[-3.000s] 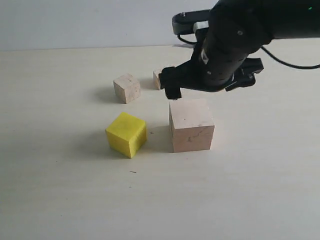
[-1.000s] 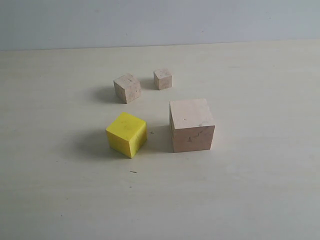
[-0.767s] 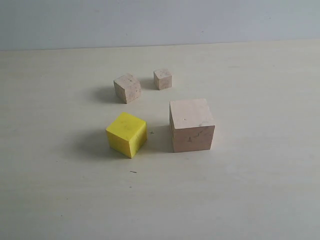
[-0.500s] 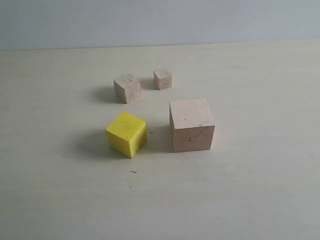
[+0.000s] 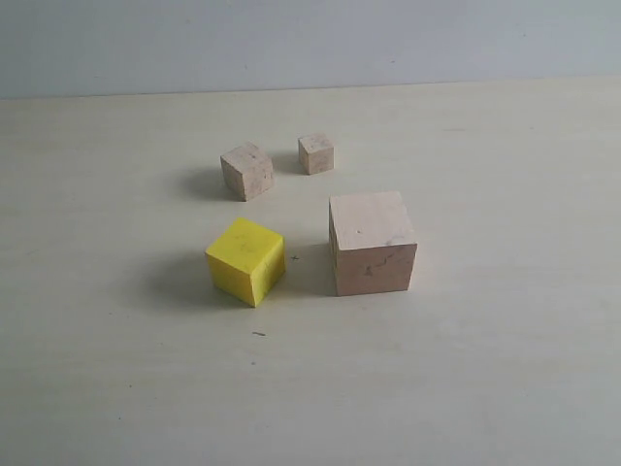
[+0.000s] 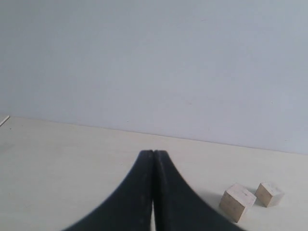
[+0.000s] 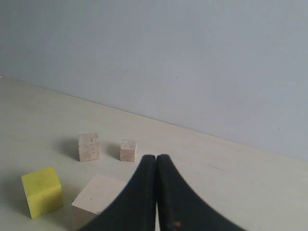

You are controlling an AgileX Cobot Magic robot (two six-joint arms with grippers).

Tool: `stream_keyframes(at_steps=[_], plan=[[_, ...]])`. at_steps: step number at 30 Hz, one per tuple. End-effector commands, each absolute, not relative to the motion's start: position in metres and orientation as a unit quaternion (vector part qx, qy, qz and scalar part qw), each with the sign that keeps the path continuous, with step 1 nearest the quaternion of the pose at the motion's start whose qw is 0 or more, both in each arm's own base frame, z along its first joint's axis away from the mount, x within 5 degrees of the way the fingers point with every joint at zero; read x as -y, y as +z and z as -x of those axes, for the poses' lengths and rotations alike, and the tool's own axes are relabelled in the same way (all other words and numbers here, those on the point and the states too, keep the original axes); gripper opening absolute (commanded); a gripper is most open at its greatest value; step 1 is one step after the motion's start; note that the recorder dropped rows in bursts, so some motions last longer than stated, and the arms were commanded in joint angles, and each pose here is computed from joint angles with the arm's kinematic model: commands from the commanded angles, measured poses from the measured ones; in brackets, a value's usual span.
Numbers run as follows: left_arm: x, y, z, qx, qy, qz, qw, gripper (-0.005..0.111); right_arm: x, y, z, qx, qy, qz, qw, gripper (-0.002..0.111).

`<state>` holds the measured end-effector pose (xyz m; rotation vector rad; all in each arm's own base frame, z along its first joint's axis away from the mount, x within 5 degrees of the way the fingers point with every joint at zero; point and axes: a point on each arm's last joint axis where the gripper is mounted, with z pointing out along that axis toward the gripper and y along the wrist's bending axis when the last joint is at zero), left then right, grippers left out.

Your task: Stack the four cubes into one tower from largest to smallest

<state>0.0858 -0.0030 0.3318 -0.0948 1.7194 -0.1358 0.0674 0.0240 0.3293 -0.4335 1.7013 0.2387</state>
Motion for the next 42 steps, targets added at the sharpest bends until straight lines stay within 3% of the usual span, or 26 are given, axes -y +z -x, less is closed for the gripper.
stream_keyframes(at_steps=[1,25,32,37,39,42], plan=[[0.003,0.334,-0.086,-0.753,-0.056,0.04,0.654,0.0,-0.024,0.329,-0.067,-0.742,0.107,0.19,0.634,0.0],[0.003,0.333,-0.088,-0.751,-0.058,0.041,0.656,0.0,-0.026,0.323,-0.068,-0.742,0.103,0.196,0.632,0.0],[0.004,0.32,-0.107,-0.792,-0.055,0.041,0.606,0.0,-0.026,0.323,-0.068,-0.743,0.104,0.195,0.632,0.0],[0.014,0.306,-0.128,-0.832,-0.056,-0.01,0.551,0.001,-0.026,0.323,-0.068,-0.743,0.104,0.195,0.632,0.0],[0.021,0.297,-0.137,-0.85,-0.057,-0.037,0.523,0.007,-0.026,0.323,-0.068,-0.743,0.104,0.195,0.632,0.0],[0.031,0.283,-0.15,-0.874,-0.061,-0.068,0.478,0.03,-0.026,0.323,-0.068,-0.743,0.104,0.195,0.632,0.0]])
